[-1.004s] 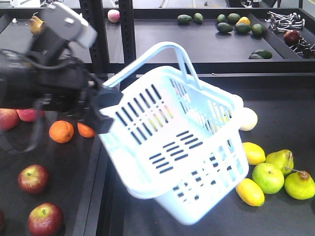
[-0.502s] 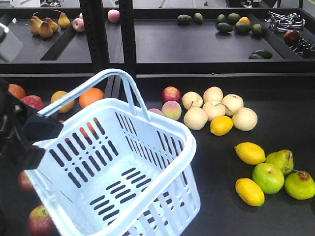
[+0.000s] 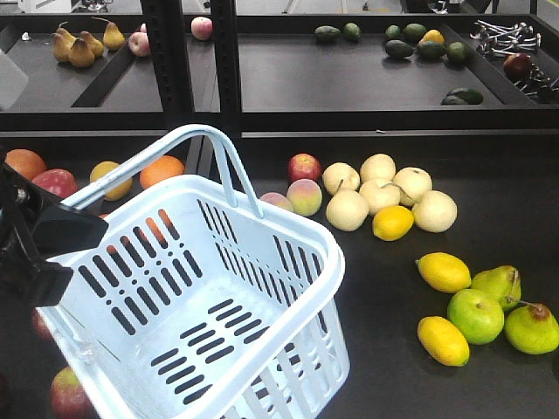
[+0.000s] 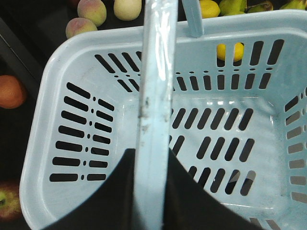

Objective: Pick three apples into basket with both arms
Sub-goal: 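Hold the basket in the left gripper while the base backs away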

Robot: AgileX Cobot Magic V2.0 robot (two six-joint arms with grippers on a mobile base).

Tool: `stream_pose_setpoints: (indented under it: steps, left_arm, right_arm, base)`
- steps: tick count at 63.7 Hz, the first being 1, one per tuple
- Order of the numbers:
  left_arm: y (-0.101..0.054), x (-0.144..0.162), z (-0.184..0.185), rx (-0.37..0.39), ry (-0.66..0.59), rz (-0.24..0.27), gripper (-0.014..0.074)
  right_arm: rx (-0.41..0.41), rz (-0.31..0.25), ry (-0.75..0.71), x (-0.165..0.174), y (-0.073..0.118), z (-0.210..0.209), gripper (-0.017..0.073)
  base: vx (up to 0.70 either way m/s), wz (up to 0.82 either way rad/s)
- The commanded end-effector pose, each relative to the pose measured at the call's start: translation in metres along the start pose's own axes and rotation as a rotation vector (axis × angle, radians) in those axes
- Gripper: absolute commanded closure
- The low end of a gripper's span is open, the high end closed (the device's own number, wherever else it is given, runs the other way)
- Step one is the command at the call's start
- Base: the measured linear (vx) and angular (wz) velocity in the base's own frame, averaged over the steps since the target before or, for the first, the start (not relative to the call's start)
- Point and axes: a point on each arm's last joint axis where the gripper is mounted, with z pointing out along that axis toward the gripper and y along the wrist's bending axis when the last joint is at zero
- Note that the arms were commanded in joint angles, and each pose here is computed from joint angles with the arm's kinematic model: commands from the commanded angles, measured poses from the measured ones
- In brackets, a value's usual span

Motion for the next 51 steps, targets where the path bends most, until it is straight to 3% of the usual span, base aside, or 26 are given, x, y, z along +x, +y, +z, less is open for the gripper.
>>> stream_pose_setpoints:
  steps: [1, 51]
  left_arm:
    - [-0.0027, -0.0122, -0.0137, 0.003, -0.125, -0.011, 0.0601]
    - [-0.0027, -0.0122, -0.0137, 0.003, -0.125, -0.011, 0.0601]
  right_arm:
    - [0.023, -0.017, -0.107, -0.0165, -0.0031, -0.0045, 0.0568]
    - [0.023, -0.017, -0.107, -0.0165, -0.0031, -0.0045, 0.0568]
  base:
    - [0.00, 0.00]
    - [-0.02, 0.05]
